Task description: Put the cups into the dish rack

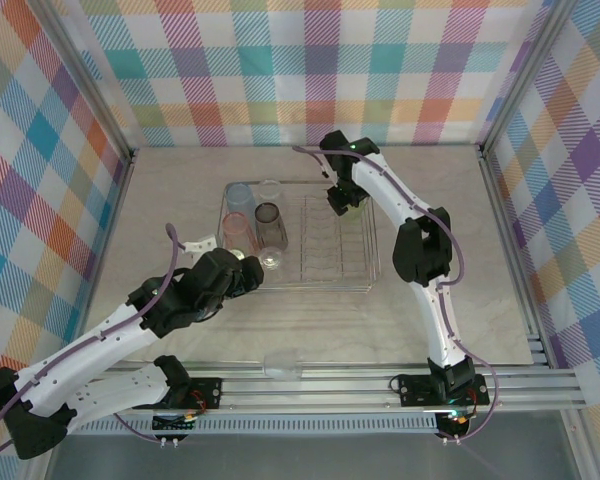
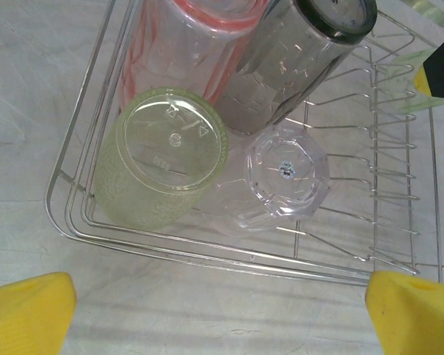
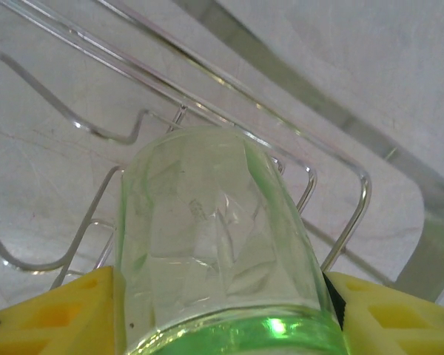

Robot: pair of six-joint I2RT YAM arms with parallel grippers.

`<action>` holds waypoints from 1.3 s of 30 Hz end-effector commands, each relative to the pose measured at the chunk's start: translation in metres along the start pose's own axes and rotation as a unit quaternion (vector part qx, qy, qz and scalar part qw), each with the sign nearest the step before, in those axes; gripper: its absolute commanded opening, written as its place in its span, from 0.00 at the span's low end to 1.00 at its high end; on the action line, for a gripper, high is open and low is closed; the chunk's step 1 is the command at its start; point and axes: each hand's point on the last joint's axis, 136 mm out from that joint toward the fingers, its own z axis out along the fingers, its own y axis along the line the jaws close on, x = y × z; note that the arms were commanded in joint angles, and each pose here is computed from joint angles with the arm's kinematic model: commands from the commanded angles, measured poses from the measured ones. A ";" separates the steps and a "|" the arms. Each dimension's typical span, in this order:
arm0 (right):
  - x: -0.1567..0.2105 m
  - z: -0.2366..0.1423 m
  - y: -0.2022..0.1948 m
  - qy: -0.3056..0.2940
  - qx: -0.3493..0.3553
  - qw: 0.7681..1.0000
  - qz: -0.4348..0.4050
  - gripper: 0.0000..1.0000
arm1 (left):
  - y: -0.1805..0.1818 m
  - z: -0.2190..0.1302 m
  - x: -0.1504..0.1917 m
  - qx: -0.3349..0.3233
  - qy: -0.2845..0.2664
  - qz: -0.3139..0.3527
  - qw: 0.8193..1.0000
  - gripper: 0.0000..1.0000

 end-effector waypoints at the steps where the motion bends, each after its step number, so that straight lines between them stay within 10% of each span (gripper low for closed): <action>1: -0.004 0.009 -0.001 -0.004 0.014 1.000 -0.026 0.54 | 0.011 0.002 0.007 -0.019 0.011 0.002 1.000 1.00; 9: 0.001 0.024 0.006 0.013 0.010 0.999 -0.047 0.83 | 0.031 -0.001 0.021 -0.038 0.031 0.001 0.999 0.98; 16: 0.000 0.022 0.010 0.012 0.011 0.998 -0.064 0.89 | 0.038 -0.002 0.027 -0.039 0.037 -0.007 0.999 0.97; 39: 0.031 -0.023 0.025 0.026 -0.039 0.992 -0.114 0.61 | 0.033 0.006 0.034 -0.032 0.051 -0.004 0.998 0.90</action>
